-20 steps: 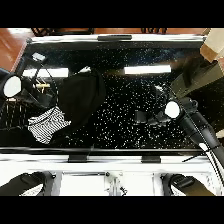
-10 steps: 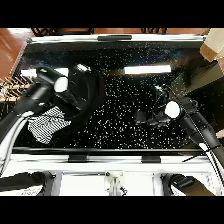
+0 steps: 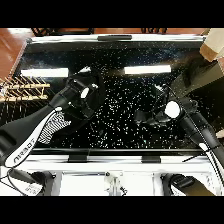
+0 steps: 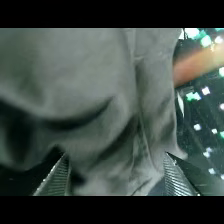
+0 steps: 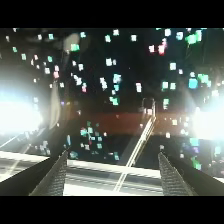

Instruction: Fold the shirts.

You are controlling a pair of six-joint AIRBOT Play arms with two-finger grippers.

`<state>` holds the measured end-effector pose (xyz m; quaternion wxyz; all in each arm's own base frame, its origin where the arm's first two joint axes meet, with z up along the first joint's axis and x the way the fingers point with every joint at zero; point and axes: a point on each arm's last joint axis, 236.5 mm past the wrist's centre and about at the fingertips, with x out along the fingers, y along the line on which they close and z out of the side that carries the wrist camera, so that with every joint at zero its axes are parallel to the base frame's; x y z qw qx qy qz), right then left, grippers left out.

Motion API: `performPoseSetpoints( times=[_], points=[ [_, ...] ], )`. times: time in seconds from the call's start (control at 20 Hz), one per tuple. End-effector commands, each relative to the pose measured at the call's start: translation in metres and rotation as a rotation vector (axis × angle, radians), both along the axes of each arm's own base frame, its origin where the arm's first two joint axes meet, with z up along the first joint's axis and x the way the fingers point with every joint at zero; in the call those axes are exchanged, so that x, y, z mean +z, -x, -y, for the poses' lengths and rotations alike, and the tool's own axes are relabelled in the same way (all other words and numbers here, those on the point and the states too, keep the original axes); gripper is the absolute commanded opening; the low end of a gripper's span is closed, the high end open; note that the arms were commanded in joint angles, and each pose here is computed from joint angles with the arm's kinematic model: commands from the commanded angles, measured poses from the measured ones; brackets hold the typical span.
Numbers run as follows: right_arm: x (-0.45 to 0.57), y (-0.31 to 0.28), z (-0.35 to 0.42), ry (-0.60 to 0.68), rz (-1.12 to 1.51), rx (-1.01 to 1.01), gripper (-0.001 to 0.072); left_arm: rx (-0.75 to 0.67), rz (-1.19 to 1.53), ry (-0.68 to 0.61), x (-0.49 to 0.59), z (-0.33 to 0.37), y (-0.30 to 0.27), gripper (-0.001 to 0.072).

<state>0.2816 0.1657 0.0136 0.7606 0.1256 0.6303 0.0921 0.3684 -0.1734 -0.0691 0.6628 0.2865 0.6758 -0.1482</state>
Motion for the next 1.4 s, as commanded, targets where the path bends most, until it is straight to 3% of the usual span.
performPoseSetpoints(
  times=[0.0,0.05,0.1,0.2,0.25,0.3,0.35,0.55,0.75,0.9,1.0,1.1,1.2,1.35],
  points=[
    [0.0,0.0,0.0,0.0,0.003,0.001,0.0675,0.019,-0.045,-0.029,-0.021,-0.009,0.001,0.0703],
    [0.0,0.0,0.0,0.0,0.003,0.001,0.0676,0.045,-0.042,-0.028,-0.022,-0.014,-0.002,0.0671],
    [0.001,-0.001,0.0,-0.001,0.003,0.001,0.0675,0.065,-0.038,-0.026,-0.023,-0.019,-0.005,0.0569],
    [0.001,-0.004,-0.001,-0.006,0.017,-0.002,0.0675,0.099,-0.038,-0.024,-0.023,-0.032,-0.011,0.0453],
    [0.002,-0.006,-0.002,-0.01,0.027,-0.005,0.0675,0.114,-0.042,-0.024,-0.024,-0.037,-0.012,0.0362],
    [0.003,-0.009,-0.003,-0.015,0.037,-0.012,0.0676,0.123,-0.057,-0.019,-0.024,-0.042,-0.011,0.0181],
    [0.004,-0.011,-0.004,-0.02,0.047,-0.018,0.0675,0.132,-0.079,-0.017,-0.022,-0.045,-0.007,0.0055],
    [0.01,-0.023,-0.007,-0.043,0.1,-0.03,0.0676,0.107,0.018,0.036,0.035,-0.034,-0.026,0.0054],
    [0.059,-0.047,-0.01,-0.096,0.28,-0.045,0.0675,-0.037,0.413,0.274,0.215,0.029,-0.055,0.0054],
    [0.148,-0.067,-0.002,-0.132,0.537,-0.056,0.0676,-0.163,0.706,0.534,0.369,0.071,-0.012,0.0054],
    [0.213,-0.066,0.009,-0.164,0.684,-0.077,0.0676,-0.217,0.774,0.608,0.414,0.067,0.035,0.0054],
    [0.264,-0.057,0.021,-0.2,0.789,-0.105,0.0676,-0.182,0.722,0.579,0.409,0.034,0.074,0.0053],
    [0.282,-0.046,0.025,-0.219,0.816,-0.11,0.0675,-0.053,0.642,0.45,0.379,-0.019,0.101,0.0052],
    [0.239,-0.029,0.011,-0.2,0.617,-0.054,0.0675,-0.014,0.584,0.313,0.336,-0.066,0.129,0.0052]
  ],
)
